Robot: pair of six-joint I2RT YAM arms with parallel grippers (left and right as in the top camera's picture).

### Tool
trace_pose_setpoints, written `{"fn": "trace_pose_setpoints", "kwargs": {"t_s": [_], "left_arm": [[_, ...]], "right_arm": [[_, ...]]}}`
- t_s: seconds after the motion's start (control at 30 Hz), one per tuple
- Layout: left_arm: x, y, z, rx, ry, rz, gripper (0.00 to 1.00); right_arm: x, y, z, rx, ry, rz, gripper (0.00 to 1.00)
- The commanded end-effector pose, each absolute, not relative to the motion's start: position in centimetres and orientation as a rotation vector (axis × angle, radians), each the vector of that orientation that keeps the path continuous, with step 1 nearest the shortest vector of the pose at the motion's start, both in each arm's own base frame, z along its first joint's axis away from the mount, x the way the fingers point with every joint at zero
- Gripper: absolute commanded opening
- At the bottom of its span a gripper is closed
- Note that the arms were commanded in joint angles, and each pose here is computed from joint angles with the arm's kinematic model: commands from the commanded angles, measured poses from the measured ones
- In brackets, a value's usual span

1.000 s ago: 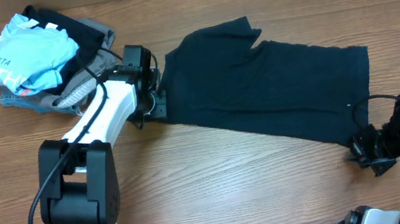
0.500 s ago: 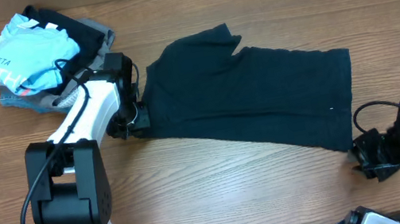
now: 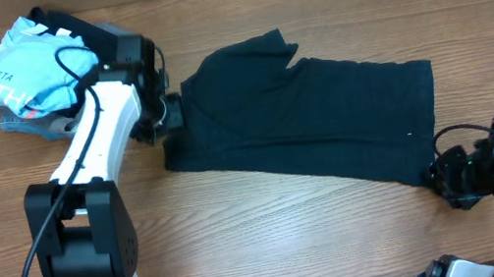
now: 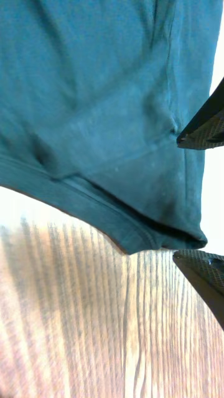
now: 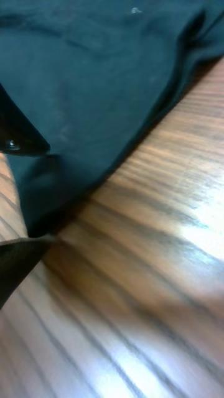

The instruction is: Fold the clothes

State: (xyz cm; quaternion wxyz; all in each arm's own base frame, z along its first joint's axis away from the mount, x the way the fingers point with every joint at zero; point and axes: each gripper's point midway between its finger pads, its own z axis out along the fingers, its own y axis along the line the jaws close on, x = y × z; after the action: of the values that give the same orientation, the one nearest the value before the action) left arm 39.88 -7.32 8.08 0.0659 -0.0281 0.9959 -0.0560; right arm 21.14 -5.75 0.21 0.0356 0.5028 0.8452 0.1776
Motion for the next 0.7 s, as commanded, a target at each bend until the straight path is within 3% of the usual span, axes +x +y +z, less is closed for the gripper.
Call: {"fn": "trace_pose_setpoints", "kwargs": {"t_s": [0.0, 0.1, 0.2, 0.37, 0.4, 0.43, 0.47, 0.6, 0.67], "left_arm": [[41.1, -8.2, 11.4, -0.033, 2.938, -0.212, 0.54], [41.0, -8.2, 12.6, -0.022, 2.941, -0.210, 0.52], [40.6, -8.1, 13.2, -0.001, 2.953, -0.206, 0.49], [40.4, -8.3, 13.9, 0.032, 2.943, -0.208, 0.50], [40.5, -8.6, 14.0, 0.060, 2.934, -0.219, 0.51], [40.6, -9.1, 14.0, 0.096, 2.922, -0.232, 0.53], [40.8, -9.6, 14.1, 0.129, 2.908, -0.240, 0.55], [42.6, -12.3, 14.8, 0.278, 2.795, -0.253, 0.74], [43.7, -14.0, 15.3, 0.385, 2.716, -0.255, 0.74]], "right_arm": [[20.7, -4.1, -1.1, 1.547, 2.608, 0.653, 0.25], [19.7, -4.1, -0.9, 1.606, 2.628, 0.614, 0.04], [16.8, -4.9, -0.2, 1.816, 2.650, 0.422, 0.04], [15.8, -5.5, 2.3, 1.832, 2.611, 0.324, 0.04], [16.1, -5.7, 2.8, 1.817, 2.589, 0.313, 0.19], [16.4, -6.1, 3.4, 1.794, 2.565, 0.304, 0.61], [16.8, -6.5, 3.9, 1.772, 2.540, 0.289, 0.87], [20.6, -8.5, 6.9, 1.629, 2.405, 0.312, 0.93], [22.8, -8.9, 8.4, 1.520, 2.365, 0.373, 0.92]]}}
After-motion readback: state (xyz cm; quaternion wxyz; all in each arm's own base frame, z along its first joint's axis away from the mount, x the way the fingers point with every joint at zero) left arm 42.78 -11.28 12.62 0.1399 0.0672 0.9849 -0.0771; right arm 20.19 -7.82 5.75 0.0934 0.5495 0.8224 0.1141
